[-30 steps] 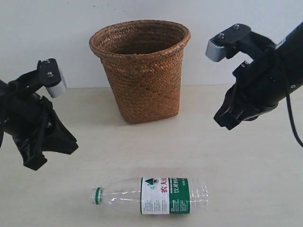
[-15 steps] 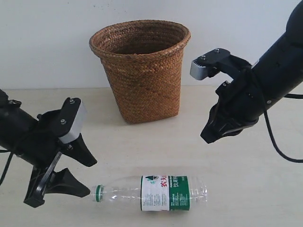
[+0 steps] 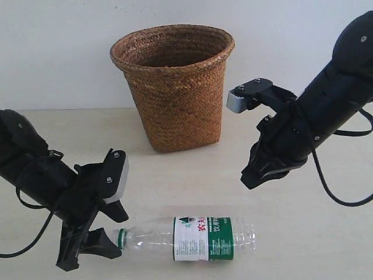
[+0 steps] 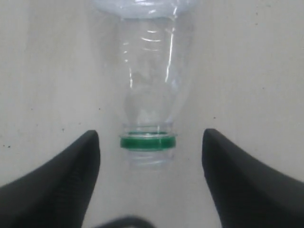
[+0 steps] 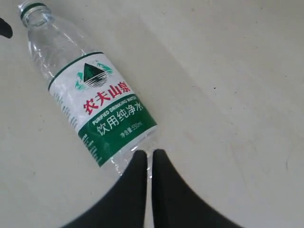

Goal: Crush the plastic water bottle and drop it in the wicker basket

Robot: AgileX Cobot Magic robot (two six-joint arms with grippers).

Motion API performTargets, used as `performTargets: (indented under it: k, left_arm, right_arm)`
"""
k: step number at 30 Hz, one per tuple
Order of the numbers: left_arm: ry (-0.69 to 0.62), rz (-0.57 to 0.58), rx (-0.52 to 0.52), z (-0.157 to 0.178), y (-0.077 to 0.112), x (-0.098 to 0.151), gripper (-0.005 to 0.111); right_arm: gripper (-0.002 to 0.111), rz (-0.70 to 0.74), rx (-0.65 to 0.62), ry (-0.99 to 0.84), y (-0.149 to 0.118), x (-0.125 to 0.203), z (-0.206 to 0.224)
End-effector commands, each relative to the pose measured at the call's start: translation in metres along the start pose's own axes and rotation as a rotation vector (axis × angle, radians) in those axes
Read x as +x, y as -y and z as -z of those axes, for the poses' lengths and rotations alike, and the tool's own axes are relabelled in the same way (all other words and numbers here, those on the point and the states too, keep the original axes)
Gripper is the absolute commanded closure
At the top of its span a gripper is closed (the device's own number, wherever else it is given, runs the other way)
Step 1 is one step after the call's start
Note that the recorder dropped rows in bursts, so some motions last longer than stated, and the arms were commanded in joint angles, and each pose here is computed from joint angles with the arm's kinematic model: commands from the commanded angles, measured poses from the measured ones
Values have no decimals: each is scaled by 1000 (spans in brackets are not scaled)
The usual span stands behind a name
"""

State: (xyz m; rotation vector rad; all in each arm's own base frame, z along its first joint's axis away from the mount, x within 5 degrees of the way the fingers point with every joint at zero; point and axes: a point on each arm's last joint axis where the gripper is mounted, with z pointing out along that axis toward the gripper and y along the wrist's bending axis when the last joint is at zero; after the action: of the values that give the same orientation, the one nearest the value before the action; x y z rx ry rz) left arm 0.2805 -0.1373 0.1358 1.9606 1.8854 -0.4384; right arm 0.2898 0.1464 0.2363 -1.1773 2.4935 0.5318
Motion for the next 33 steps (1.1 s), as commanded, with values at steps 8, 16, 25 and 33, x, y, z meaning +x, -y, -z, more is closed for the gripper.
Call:
performTargets:
  k: [8,16,25,33]
  left_arm:
    - [-35,-16,15,-25,3,1,48]
    - [-52,-36,-23,-30,2,-5,51]
    - [-53,-33,-23,-30,2,-5,92]
    - [-53,-18,-23,-30,2,-5,102]
  right_arm:
    - [108,-17,-22,-25,6,1,-16]
    - [108,-18,-26,-26,6,1,-16]
    - [108,-29,-69,15,-1,-4,-17]
    - [108,-45,-114,11,-36,-19,-46]
